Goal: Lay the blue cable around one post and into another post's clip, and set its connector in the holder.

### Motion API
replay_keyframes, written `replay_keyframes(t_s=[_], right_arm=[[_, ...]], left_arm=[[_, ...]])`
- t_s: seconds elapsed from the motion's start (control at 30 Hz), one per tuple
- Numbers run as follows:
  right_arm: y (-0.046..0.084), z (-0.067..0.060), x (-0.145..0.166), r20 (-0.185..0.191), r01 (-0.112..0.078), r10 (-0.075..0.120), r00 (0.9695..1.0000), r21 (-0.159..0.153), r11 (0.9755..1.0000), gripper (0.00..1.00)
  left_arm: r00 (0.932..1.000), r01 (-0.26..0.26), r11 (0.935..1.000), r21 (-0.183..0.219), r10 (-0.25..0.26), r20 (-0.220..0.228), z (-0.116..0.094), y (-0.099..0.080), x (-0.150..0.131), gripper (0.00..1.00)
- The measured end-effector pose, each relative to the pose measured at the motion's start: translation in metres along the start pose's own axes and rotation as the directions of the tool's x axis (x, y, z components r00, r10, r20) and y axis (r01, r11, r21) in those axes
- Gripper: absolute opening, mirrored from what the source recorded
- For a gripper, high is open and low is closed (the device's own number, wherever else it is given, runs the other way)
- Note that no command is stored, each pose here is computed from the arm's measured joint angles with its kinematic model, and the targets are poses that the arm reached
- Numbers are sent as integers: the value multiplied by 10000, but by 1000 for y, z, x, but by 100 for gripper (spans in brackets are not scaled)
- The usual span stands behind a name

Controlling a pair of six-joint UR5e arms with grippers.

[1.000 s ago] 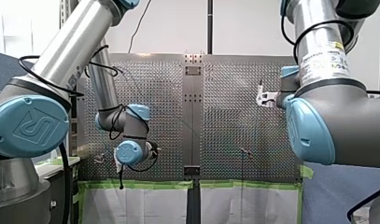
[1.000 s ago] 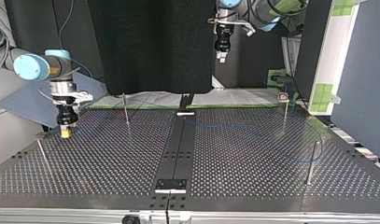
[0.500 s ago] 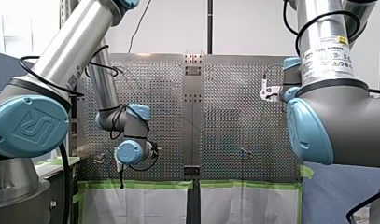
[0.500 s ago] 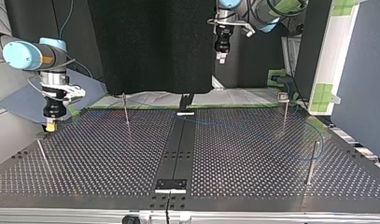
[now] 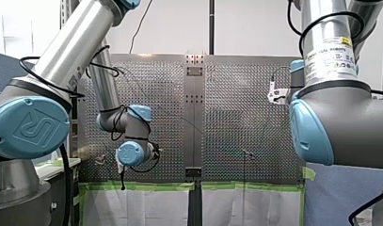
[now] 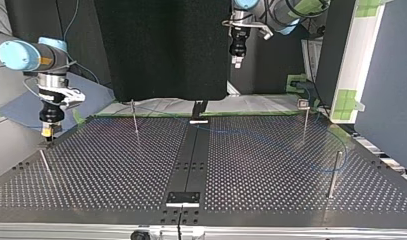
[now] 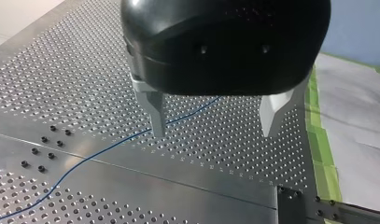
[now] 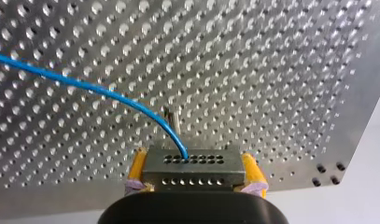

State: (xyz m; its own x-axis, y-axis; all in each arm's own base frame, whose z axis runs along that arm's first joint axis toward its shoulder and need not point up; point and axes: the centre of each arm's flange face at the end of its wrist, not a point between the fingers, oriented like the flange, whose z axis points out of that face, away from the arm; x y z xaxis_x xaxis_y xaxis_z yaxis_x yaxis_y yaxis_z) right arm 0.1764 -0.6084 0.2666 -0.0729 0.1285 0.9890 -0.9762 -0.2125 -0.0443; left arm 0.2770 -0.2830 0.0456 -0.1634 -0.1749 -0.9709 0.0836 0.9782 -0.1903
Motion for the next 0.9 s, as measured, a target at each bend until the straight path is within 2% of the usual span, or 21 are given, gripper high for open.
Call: replay_keyframes(t_s=[0.33,0.67,0.9], right_arm=[[26,1,2,437,286,-267,9987,-446,9986,19],[41,19,20,454,457,-430,9980,-605,9971,19],[46,31,7,841,679,-630,9945,-569,9961,19]], left_arm=[[10000,29,10000,39,-29,-13,0,0,0,100],[10000,63,9999,95,-63,-13,1,-2,0,100],[10000,35,10000,79,-35,-73,2,-2,0,100]])
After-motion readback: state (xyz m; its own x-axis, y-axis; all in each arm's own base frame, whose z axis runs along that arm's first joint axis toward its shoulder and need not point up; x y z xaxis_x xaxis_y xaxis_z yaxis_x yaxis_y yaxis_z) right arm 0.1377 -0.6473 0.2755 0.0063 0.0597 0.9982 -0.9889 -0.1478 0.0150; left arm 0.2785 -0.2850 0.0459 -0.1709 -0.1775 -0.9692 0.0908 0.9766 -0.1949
